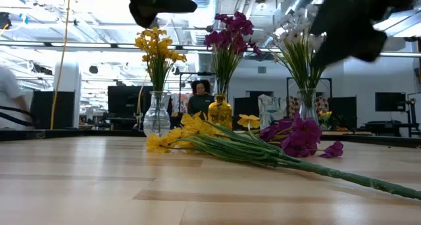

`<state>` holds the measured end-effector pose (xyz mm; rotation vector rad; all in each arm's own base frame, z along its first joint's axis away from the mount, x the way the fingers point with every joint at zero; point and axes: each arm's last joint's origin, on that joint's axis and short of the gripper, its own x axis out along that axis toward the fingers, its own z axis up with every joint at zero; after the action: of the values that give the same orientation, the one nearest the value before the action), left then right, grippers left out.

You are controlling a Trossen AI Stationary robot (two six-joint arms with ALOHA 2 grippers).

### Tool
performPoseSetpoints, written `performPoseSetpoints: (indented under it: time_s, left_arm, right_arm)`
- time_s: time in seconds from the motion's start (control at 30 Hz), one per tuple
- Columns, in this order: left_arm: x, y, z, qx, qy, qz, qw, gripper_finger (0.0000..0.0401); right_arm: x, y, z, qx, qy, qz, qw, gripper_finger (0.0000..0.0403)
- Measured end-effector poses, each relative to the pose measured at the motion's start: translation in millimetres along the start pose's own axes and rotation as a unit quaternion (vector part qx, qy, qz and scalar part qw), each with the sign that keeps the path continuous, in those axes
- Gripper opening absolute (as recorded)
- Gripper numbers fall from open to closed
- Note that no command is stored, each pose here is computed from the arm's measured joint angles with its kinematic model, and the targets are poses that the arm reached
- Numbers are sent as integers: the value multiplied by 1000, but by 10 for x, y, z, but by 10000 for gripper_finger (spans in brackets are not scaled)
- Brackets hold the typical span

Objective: Sort flowers into vase by color
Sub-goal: Put the yellow flowers into the left transparent vase

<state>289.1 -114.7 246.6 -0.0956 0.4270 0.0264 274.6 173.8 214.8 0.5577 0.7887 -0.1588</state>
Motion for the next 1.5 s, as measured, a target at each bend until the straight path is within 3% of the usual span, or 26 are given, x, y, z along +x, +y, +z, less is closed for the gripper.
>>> performPoseSetpoints:
  time_s: [0.23, 0.6, 1.5]
  left_arm:
    - [-50, -110, -29, -38, -9, 10, 999, 178]
    - [-81, -178, -46, -81, -13, 7, 997, 178]
    - [-85, -186, -48, -81, -15, 11, 997, 178]
  right_arm:
    - [381, 87, -261, 12, 7, 8, 1000, 217]
    - [760, -15, -405, 9, 14, -21, 1000, 188]
    - [894, -147, -236, 35, -20, -44, 998, 183]
